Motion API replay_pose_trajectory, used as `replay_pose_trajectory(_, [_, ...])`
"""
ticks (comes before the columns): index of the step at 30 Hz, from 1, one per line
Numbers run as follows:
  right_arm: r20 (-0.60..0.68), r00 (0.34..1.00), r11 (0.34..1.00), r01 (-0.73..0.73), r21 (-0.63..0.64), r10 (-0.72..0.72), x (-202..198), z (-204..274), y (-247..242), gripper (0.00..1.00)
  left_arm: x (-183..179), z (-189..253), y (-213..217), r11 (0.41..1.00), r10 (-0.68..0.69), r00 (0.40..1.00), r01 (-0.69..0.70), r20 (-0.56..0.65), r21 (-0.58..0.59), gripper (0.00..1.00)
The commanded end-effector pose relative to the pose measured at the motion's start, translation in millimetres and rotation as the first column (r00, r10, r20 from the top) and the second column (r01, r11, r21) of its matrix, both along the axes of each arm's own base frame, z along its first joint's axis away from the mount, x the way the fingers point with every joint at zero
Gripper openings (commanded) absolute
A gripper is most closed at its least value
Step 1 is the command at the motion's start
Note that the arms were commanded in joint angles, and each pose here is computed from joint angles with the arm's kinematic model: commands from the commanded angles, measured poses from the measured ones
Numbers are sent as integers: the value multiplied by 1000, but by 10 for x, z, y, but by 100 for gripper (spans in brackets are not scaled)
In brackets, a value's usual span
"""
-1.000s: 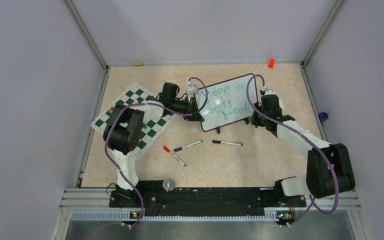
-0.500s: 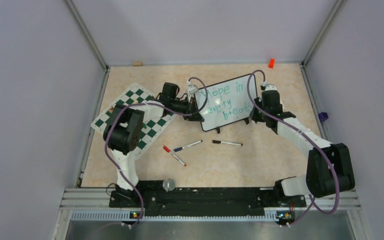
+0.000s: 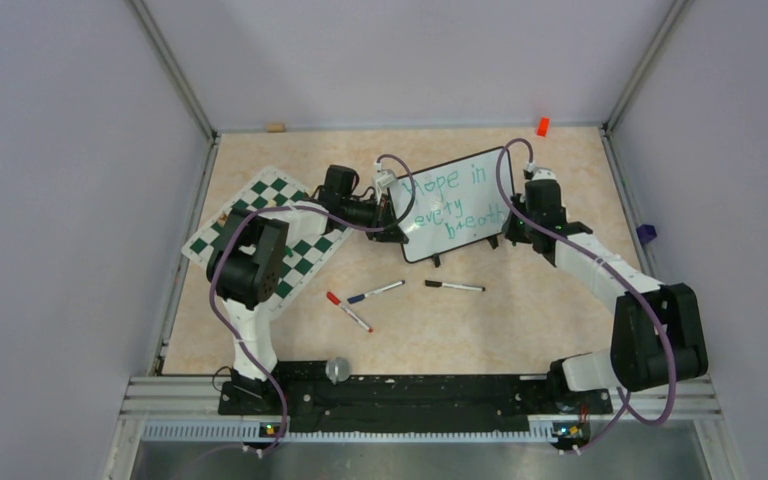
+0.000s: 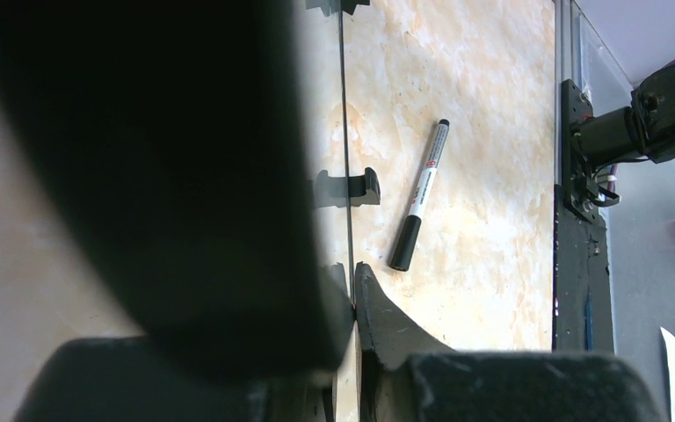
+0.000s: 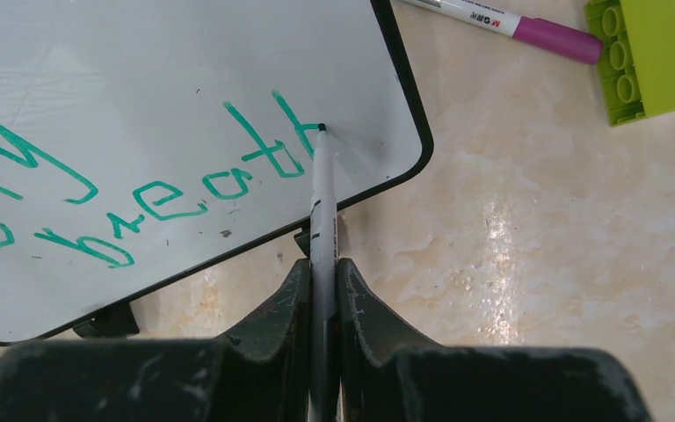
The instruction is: Write a sentence on the whiteboard
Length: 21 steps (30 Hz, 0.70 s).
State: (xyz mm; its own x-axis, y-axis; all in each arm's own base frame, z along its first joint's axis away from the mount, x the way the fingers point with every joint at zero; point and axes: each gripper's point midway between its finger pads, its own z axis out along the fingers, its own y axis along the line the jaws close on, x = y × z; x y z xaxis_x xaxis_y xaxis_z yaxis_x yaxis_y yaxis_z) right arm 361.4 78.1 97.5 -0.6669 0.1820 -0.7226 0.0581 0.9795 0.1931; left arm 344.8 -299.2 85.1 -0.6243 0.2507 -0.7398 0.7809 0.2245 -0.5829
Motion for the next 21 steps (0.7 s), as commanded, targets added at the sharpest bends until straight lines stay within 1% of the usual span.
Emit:
replay_pose_trajectory(1, [40,999,1000,26,2,-26,144,112,-55,0,-80,-30,-33,999,-30,999,30,23,18,0])
replay_pose_trajectory(11, [-1,1000,1000,7,1,-7,12,-18,-49,0,-83,-34,-36,999,-31,999,30,22,18,0])
replay_pose_trajectory(21, [-7,1000,1000,-2,5,2,-67,4,-47,0,-80,-37,-33,999,-29,999,29,22,19,0])
